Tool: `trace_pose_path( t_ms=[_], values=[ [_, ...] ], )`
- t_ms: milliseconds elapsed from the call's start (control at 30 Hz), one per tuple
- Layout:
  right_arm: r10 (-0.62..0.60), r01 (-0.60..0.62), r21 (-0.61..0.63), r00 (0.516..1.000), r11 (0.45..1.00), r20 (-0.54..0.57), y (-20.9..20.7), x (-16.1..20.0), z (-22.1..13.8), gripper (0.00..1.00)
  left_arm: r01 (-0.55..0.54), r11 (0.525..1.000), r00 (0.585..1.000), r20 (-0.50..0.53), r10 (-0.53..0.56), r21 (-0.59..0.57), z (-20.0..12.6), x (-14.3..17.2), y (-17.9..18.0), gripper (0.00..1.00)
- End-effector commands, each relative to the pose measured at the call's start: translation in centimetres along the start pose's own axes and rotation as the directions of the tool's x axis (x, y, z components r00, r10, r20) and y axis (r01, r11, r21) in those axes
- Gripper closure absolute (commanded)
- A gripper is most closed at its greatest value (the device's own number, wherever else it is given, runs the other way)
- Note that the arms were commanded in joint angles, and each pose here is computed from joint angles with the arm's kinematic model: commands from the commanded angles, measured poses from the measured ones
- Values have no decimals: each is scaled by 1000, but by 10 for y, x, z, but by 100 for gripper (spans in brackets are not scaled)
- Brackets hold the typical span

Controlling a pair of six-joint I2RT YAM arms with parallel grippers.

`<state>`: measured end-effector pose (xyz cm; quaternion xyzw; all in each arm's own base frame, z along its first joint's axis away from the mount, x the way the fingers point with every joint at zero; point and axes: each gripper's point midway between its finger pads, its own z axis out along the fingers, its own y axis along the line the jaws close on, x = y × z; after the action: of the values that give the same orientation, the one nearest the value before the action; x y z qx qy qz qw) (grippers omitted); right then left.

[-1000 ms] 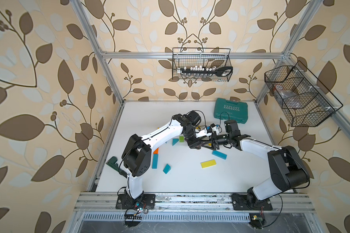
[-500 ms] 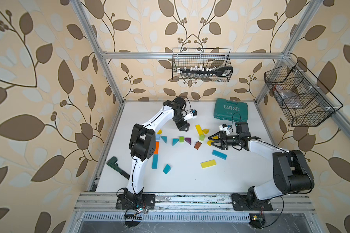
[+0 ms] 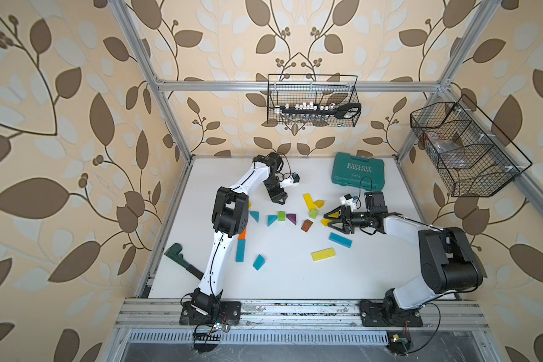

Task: Assemble a small pinwheel with building blocks
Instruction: Place the building block at the center of the board.

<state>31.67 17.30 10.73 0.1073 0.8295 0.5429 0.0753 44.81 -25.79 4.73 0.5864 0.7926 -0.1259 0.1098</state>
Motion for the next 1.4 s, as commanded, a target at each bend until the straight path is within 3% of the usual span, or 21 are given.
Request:
trace_pose_path(
  t_ms=[0, 133, 333, 500, 667, 1033, 1233, 1300, 1333, 1367],
  values=[
    [-1, 1, 21, 1000, 1000, -1, -10, 1, 1, 36, -32, 999, 999, -6, 33, 12, 0, 0, -1, 65],
    [8, -7, 25, 1000, 1000, -8, -14, 0, 3, 36, -36, 999, 999, -33, 36, 10, 13, 8, 3, 58],
    [15, -15, 30, 1000, 999, -11, -18, -1, 5, 36, -27, 999, 999, -23, 28, 23, 16, 10, 4, 32],
    [21, -21, 31, 1000, 999, -13, -19, -2, 6, 36, -22, 999, 1000, -7, 23, 25, 14, 8, 5, 26],
    [19, -19, 35, 1000, 999, -10, -19, -3, 6, 36, -18, 1000, 1000, -9, 18, 5, 7, 7, 8, 26],
    [-75, 70, 149, 997, 986, 30, -2, -10, 0, 39, 45, 996, 993, 108, -37, -72, -70, -18, -3, 25],
    [-219, 200, 311, 975, 929, 26, 22, -18, 20, 42, 181, 981, 965, 207, -162, -72, -116, -23, -29, 22],
    [-266, 247, 357, 964, 901, 3, 31, -19, 35, 43, 265, 959, 935, 267, -232, -95, -134, -23, -36, 15],
    [-286, 265, 386, 958, 884, -5, 34, -21, 44, 43, 332, 936, 909, 306, -284, -119, -146, -20, -38, 1],
    [-302, 281, 413, 953, 867, -14, 34, -23, 52, 45, 404, 903, 880, 334, -338, -149, -155, -16, -36, 1]
  ],
)
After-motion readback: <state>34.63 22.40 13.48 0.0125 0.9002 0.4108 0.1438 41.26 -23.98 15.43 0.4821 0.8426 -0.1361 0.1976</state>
